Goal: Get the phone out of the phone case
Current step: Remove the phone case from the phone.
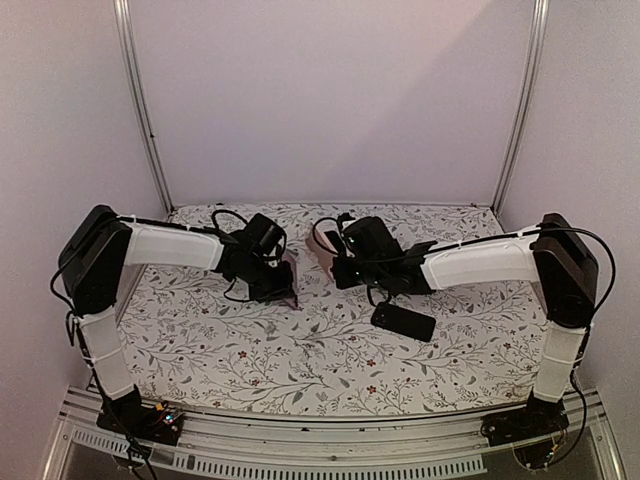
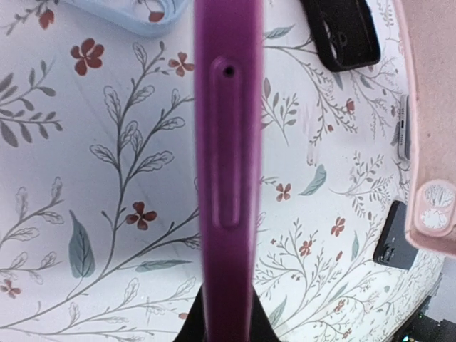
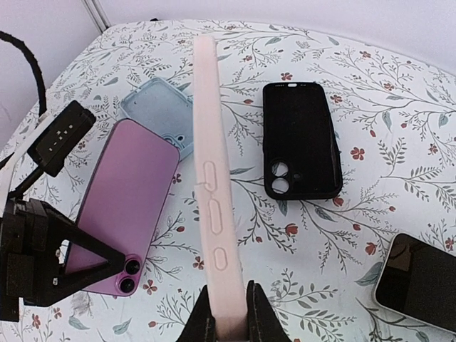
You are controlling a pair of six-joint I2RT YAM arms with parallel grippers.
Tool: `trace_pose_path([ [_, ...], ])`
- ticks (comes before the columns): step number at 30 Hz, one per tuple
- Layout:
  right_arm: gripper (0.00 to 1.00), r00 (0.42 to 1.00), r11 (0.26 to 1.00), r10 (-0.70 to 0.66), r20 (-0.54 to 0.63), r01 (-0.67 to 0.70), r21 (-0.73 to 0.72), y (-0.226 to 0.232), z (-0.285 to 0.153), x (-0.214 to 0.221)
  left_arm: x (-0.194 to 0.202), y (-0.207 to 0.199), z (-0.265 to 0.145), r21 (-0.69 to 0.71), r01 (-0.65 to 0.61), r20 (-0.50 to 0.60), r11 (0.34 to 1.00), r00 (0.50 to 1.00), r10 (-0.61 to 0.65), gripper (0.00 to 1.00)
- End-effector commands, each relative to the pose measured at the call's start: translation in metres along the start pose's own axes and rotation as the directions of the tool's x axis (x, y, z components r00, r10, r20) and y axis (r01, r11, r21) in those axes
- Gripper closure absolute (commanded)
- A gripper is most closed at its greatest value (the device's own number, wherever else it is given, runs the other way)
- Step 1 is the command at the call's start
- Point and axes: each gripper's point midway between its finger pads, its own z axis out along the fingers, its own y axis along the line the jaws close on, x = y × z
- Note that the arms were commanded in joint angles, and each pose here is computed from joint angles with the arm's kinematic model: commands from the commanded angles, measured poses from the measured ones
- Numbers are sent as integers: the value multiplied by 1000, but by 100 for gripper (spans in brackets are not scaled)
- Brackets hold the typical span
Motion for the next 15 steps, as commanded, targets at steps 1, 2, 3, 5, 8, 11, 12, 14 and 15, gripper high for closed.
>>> trace_pose_path([
  [1, 100, 993, 992, 106, 49, -102, -78, -15, -20, -40, -19, -5, -31, 0, -99, 94, 995, 991, 99, 100],
  [2, 100, 992, 988, 124, 37, -120, -98, -19, -21, -40, -19, -2, -34, -13, -112, 100, 994, 989, 113, 100],
  [3, 100, 988, 982, 153, 30, -148, -117, -24, -22, -44, -20, 1, -37, -26, -122, 106, 992, 987, 125, 100],
  [5, 100, 979, 969, 203, 6, -200, -141, -37, -24, -44, -20, 6, -43, -54, -147, 116, 988, 982, 152, 100],
  [8, 100, 958, 942, 286, -37, -288, -171, -62, -30, -42, -21, 15, -55, -104, -166, 136, 981, 974, 179, 100],
  [11, 100, 930, 913, 360, -75, -368, -175, -93, -36, -32, -21, 30, -62, -180, -176, 138, 968, 970, 202, 100],
  [12, 100, 919, 902, 386, -79, -394, -175, -104, -40, -29, -22, 33, -65, -199, -180, 139, 963, 968, 210, 100],
  [14, 100, 894, 877, 437, -98, -447, -177, -125, -45, -21, -22, 38, -68, -228, -191, 137, 955, 965, 226, 100],
  [15, 100, 881, 863, 462, -102, -473, -179, -135, -49, -17, -22, 41, -69, -244, -194, 136, 950, 963, 231, 100],
])
